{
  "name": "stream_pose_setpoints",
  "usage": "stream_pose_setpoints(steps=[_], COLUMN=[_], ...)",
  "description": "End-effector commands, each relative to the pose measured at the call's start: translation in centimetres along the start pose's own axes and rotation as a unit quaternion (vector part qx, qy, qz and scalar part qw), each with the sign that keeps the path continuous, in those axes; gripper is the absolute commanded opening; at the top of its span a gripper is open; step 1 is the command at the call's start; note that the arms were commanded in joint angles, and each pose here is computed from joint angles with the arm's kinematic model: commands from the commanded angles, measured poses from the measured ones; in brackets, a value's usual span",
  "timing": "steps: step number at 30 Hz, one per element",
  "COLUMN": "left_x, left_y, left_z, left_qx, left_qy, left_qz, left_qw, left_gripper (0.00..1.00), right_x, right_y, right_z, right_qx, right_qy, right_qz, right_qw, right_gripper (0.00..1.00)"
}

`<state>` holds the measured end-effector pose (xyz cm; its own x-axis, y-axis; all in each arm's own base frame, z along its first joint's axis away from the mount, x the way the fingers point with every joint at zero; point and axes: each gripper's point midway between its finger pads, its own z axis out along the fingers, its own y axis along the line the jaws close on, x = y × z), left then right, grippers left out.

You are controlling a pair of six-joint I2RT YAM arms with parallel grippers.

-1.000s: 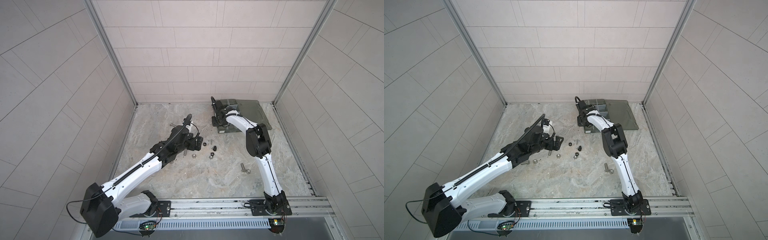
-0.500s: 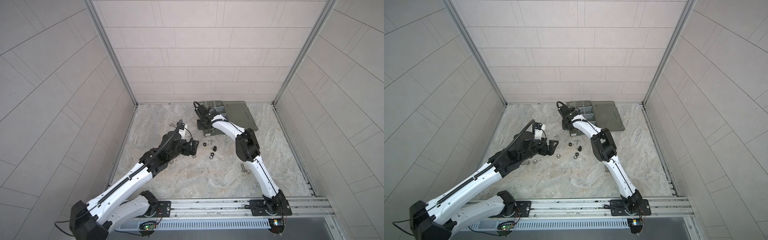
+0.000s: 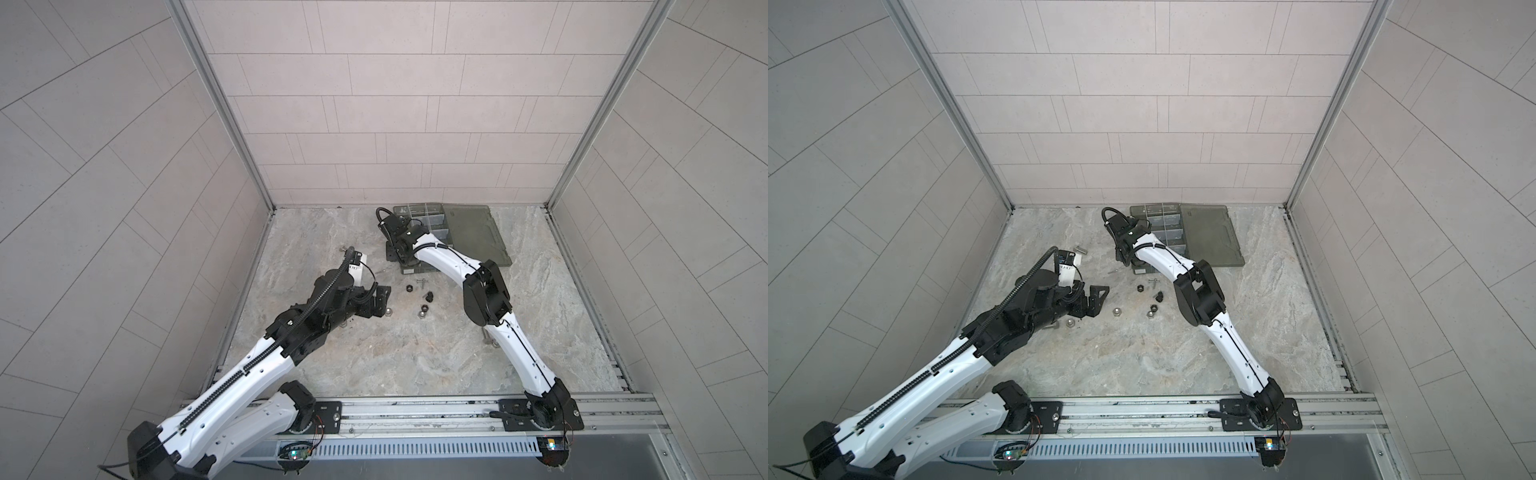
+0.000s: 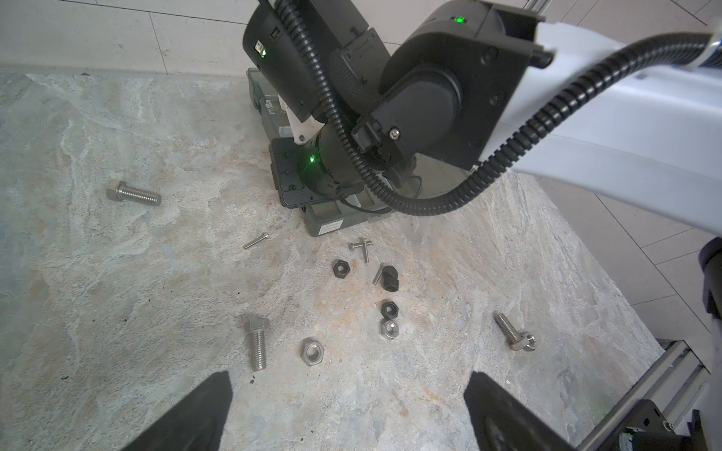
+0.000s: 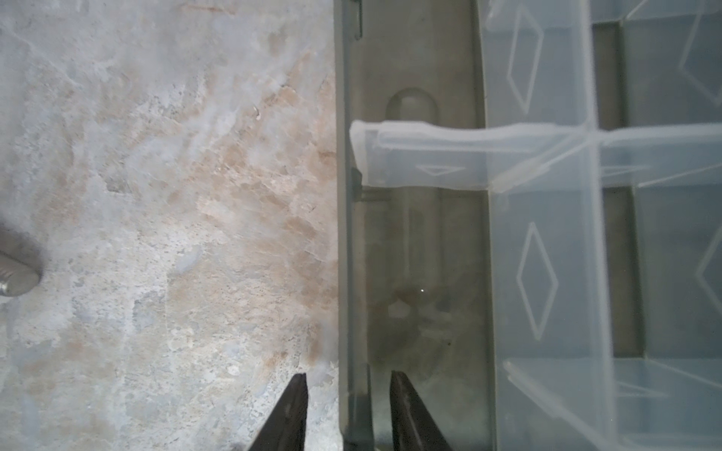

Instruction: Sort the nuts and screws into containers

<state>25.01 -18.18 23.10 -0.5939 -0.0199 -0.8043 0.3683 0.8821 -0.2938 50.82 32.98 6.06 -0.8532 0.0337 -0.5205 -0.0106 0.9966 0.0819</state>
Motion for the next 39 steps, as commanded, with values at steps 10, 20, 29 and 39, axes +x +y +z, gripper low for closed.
stream_pose_setpoints(steps=[10,20,29,39], left_x=[1.6,3.0,4.7,6.1], left_y=[0.1,-2.3,-10.0,-10.9], left_z=[2.2,5.6,8.3,7.0], left_qx=[-0.007,0.02,0.08,0.093], left_qy=[0.031,0.054,0.102,0.105], left_qz=[-0.002,0.007,0.076,0.096], left_qw=[0.999,0.998,0.989,0.986], left_gripper=[1.0,1.0,0.99,0.99], right_x=[-1.4,9.9,18.4,21.7], right_y=[-5.8,-18.4,-23.7,-24.3], right_z=[-12.1,-14.0,-13.4,-14.1], right_qx=[0.045,0.098,0.107,0.098], right_qy=[-0.033,0.042,0.116,0.147], right_qz=[-0.094,-0.035,0.035,0.046], right_qw=[0.994,0.994,0.987,0.983], right_gripper=[0.42,0.42,0.38,0.34])
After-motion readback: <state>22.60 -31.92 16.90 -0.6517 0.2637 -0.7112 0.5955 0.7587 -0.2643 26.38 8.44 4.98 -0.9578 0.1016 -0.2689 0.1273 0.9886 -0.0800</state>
